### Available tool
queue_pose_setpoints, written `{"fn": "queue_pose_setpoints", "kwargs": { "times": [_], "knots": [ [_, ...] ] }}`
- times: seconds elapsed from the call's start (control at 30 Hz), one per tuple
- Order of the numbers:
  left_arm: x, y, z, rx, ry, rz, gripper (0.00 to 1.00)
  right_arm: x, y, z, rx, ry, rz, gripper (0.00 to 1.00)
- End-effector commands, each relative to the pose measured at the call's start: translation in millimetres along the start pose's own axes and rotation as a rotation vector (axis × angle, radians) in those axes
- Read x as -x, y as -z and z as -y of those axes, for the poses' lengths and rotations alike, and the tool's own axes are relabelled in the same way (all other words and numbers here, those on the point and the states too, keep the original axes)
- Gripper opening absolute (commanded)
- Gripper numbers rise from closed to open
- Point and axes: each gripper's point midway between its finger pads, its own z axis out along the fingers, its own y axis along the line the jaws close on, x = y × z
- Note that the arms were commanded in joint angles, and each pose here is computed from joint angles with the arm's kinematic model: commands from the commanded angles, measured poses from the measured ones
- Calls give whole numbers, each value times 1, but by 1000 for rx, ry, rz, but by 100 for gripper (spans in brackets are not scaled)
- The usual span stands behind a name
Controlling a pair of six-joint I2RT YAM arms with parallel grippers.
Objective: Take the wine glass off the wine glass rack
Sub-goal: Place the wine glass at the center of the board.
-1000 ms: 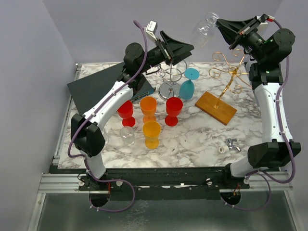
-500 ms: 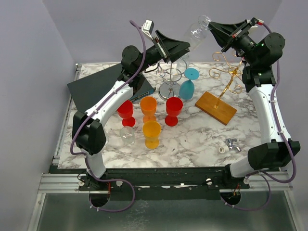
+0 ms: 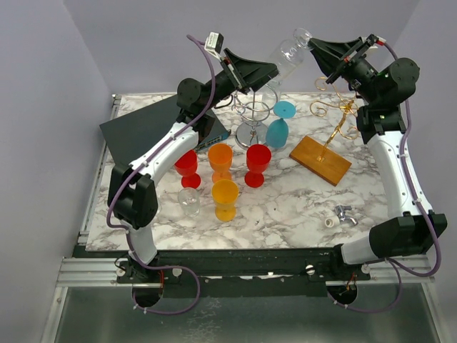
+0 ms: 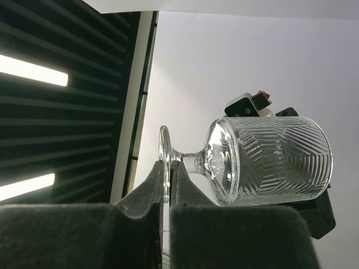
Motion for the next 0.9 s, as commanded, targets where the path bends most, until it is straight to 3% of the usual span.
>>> {"fn": "queue_pose_setpoints", "kwargs": {
  "times": [0.0,0.33,0.53,0.6,0.73,0.87],
  "knots": [
    [8,-1,33,-135,-41,36,56,-12,5,-19,63,33,-22,0],
    [15,0,42,-211,-32,82,32,-14,12,-5,42,8,-19,0],
    [18,3,54,-236,-45,110,10,-15,15,2,6,51,-2,3],
    [19,5,57,-233,-49,119,0,-14,16,4,-28,98,20,19],
    [20,10,58,-182,-60,133,0,-11,19,2,-84,221,70,52],
    [22,15,55,-36,-102,138,0,-5,24,2,-169,339,129,72]
  ]
}}
